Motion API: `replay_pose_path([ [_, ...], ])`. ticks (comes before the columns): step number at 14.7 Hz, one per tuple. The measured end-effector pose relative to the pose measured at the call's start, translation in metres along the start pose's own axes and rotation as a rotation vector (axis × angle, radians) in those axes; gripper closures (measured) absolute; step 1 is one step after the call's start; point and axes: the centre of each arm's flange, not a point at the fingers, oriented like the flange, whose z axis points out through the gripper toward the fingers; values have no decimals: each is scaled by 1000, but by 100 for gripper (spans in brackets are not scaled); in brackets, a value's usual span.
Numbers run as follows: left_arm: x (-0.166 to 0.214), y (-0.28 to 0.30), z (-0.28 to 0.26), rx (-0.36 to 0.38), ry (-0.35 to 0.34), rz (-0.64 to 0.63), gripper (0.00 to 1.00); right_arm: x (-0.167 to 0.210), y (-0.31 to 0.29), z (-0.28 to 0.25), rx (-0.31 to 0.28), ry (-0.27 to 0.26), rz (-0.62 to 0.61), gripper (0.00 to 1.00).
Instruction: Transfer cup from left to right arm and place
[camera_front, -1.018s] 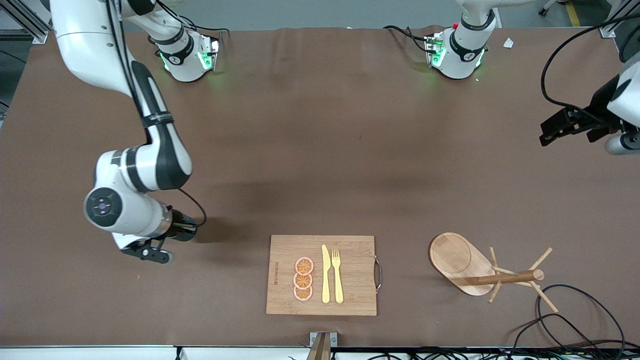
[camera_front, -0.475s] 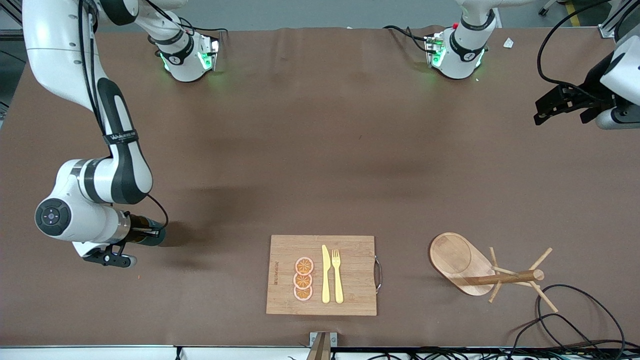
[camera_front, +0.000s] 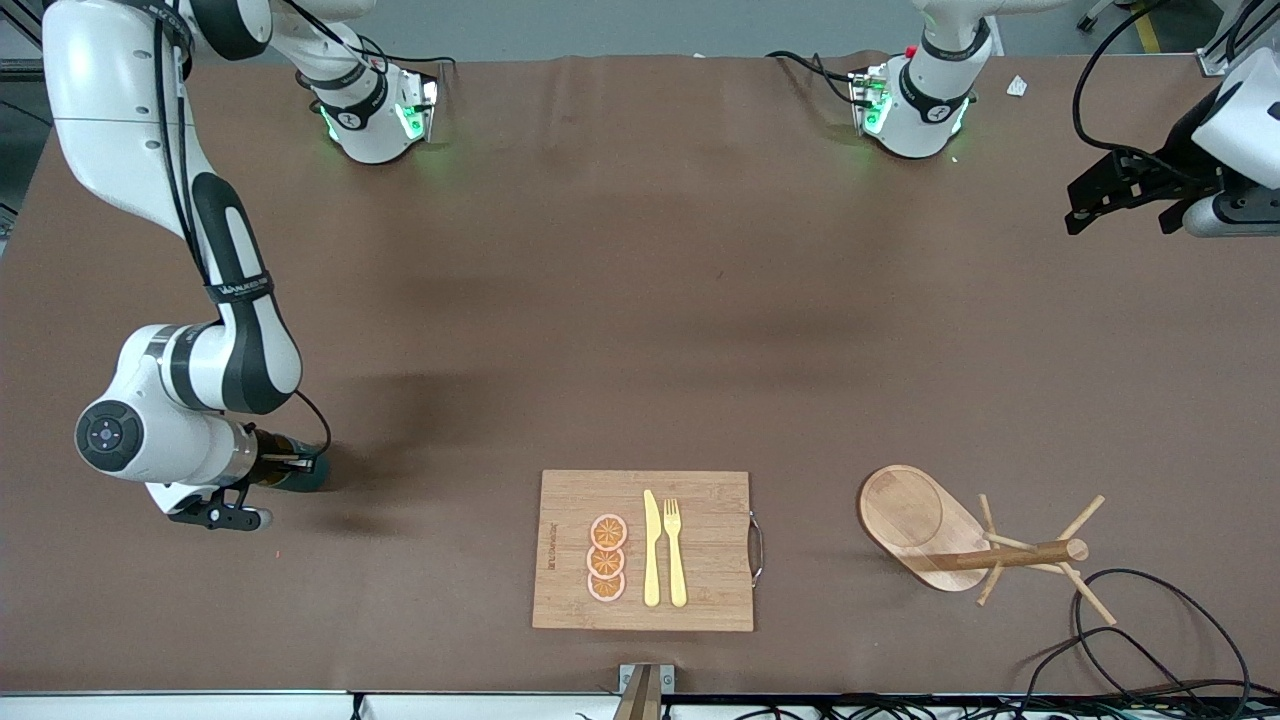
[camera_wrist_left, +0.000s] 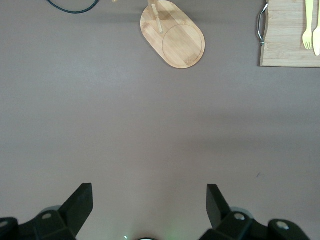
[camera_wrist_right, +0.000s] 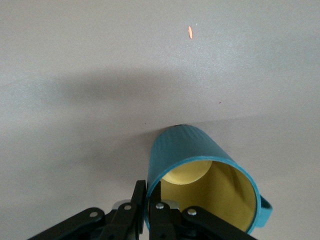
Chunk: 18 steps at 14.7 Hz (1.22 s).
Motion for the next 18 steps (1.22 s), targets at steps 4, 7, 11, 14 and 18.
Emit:
replay_pose_path([
  [4, 1, 2, 1, 17, 7, -12, 0, 1, 0, -2, 1, 8, -1, 60],
  [7, 0, 9, 0, 47, 15, -35, 0, 6, -1, -16, 5, 37, -3, 30],
  [11, 1, 13, 0, 49, 26, -42, 0, 5, -5, -94, 26, 119, -12, 0],
  [14, 1, 13, 1, 48, 32, -42, 0, -19, -8, -169, 44, 133, -24, 0],
  [18, 2, 13, 1, 48, 35, -42, 0, -58, -7, -262, 4, 158, -59, 0],
])
